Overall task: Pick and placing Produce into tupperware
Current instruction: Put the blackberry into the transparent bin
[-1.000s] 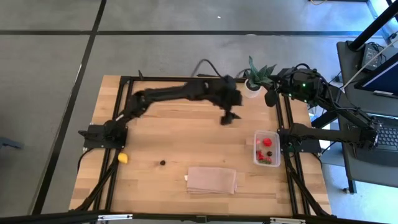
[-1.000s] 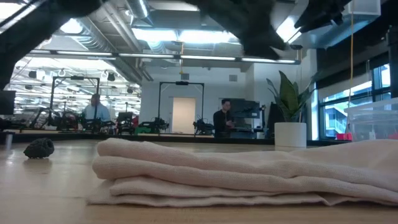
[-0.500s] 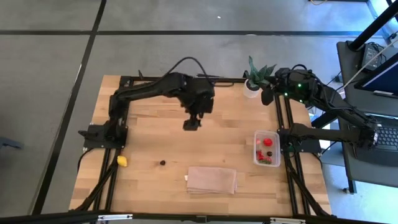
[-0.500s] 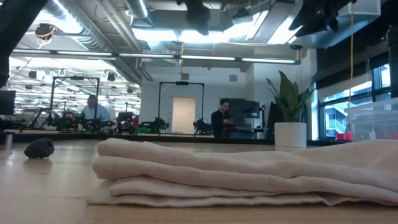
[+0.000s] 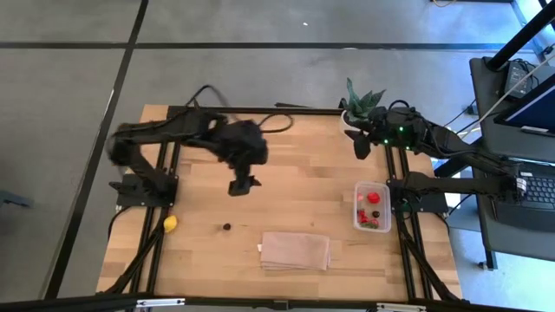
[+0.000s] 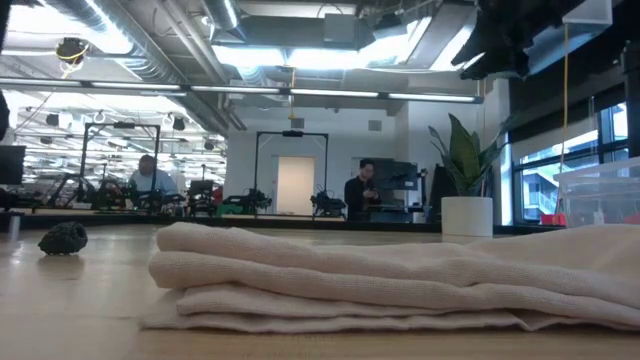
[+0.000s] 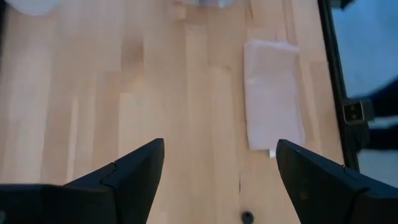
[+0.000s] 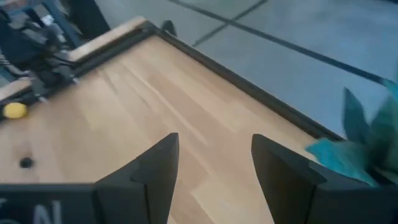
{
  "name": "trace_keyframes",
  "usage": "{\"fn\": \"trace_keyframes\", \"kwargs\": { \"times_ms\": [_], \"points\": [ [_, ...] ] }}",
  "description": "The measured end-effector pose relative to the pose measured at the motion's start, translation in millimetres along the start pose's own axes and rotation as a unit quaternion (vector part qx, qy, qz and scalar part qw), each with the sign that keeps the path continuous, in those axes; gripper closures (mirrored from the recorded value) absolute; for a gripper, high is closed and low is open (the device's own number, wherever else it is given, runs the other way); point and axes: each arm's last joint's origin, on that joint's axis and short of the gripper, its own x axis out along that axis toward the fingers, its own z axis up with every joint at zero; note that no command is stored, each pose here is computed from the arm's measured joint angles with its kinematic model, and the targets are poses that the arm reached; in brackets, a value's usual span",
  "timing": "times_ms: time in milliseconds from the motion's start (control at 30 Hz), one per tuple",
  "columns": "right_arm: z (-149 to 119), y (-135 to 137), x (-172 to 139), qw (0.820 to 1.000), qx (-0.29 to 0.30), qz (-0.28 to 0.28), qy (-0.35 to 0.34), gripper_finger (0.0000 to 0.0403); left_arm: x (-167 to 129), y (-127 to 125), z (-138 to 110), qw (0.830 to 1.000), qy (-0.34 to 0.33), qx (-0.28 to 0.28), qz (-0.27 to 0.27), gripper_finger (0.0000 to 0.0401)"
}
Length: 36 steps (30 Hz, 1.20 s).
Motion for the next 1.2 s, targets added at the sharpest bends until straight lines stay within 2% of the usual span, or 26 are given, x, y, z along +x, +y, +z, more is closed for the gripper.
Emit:
{"fn": "trace_keyframes", "kwargs": {
  "times_ms": [133,233,467,600,867,1100,1200],
  "points": [
    [2,7,2,0.999,-0.002,0.024,-0.026,0.0198,-6,-8,-30,0.999,-0.047,-0.016,0.016,0.0101],
    [3,10,3,0.998,-0.002,0.039,-0.044,0.0198,0,-14,-59,0.998,-0.051,-0.047,0.011,0.0101],
    [2,16,10,0.998,0.005,0.050,-0.043,0.0198,40,-32,-129,0.994,-0.009,-0.108,0.013,0.0101],
    [1,17,16,0.998,0.005,0.047,-0.032,0.0198,70,-48,-160,0.992,0.027,-0.127,0.001,0.0101],
    [0,22,37,0.999,0.015,0.040,-0.010,0.0198,107,-78,-190,0.994,0.004,-0.093,-0.056,0.0101],
    [-2,26,57,0.999,0.020,0.035,0.005,0.0198,121,-82,-214,0.984,0.048,-0.163,-0.046,0.0101],
    [-2,26,60,0.999,0.021,0.035,0.004,0.0198,121,-86,-215,0.982,0.043,-0.173,-0.055,0.0101]
  ]
}}
